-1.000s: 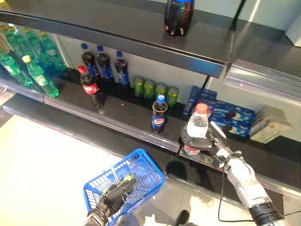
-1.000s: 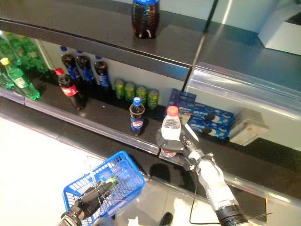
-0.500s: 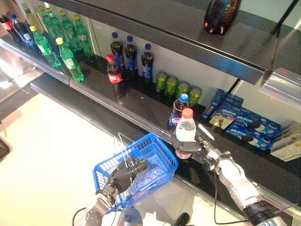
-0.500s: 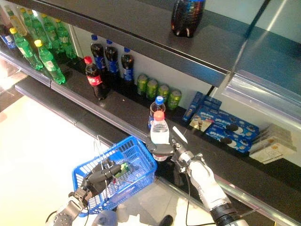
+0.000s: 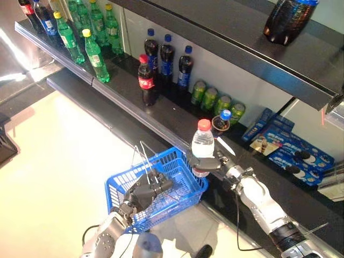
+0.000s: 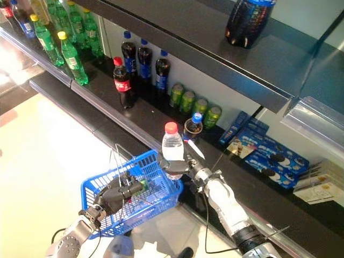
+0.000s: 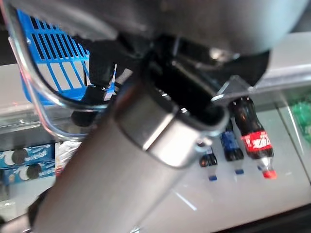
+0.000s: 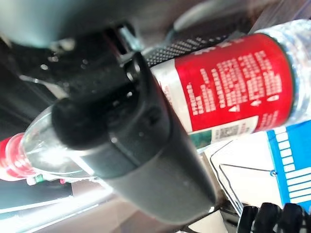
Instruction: Pick up the drink and place into the basket.
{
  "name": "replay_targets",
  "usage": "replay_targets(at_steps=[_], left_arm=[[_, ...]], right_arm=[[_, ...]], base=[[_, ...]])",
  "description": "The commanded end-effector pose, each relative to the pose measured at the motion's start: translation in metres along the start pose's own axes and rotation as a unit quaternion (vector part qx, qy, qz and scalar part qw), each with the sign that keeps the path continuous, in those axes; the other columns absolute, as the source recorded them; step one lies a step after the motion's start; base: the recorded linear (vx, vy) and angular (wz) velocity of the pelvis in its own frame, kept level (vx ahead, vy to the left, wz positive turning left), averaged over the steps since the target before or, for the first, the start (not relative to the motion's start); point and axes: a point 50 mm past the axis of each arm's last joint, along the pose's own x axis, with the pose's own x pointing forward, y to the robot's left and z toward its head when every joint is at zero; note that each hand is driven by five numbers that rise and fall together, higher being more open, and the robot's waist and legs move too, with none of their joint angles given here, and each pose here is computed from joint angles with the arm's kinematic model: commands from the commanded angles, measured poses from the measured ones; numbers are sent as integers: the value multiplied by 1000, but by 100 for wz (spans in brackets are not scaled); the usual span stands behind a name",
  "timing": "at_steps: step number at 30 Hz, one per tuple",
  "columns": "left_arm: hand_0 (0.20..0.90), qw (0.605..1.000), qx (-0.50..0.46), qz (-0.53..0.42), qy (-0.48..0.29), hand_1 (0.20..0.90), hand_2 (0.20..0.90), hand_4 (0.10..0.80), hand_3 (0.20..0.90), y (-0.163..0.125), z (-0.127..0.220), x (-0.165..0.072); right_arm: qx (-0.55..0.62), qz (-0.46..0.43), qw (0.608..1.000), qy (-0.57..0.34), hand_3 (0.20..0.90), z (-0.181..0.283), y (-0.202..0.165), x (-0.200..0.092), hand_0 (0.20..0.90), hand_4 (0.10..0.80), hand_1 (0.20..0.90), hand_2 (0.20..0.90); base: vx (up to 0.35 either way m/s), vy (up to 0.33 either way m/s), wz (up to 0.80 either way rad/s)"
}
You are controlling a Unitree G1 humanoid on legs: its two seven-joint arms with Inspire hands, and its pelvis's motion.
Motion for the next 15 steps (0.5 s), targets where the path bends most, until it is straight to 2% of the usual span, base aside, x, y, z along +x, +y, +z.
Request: replay_targets(at_steps=[1, 15], left_arm=[[300, 939, 72, -307, -136, 300, 300, 100, 200, -106, 69, 41], [300, 897, 88, -414, -126, 300, 300, 100, 200, -143, 73, 34]], right_arm=[[-37, 35, 973, -223, 200, 97, 13, 27, 300, 100, 300, 300], [-56, 36, 985, -160, 200, 73, 21, 35, 300, 100, 300, 300]], base=[[10, -13, 12], [4, -5, 4]])
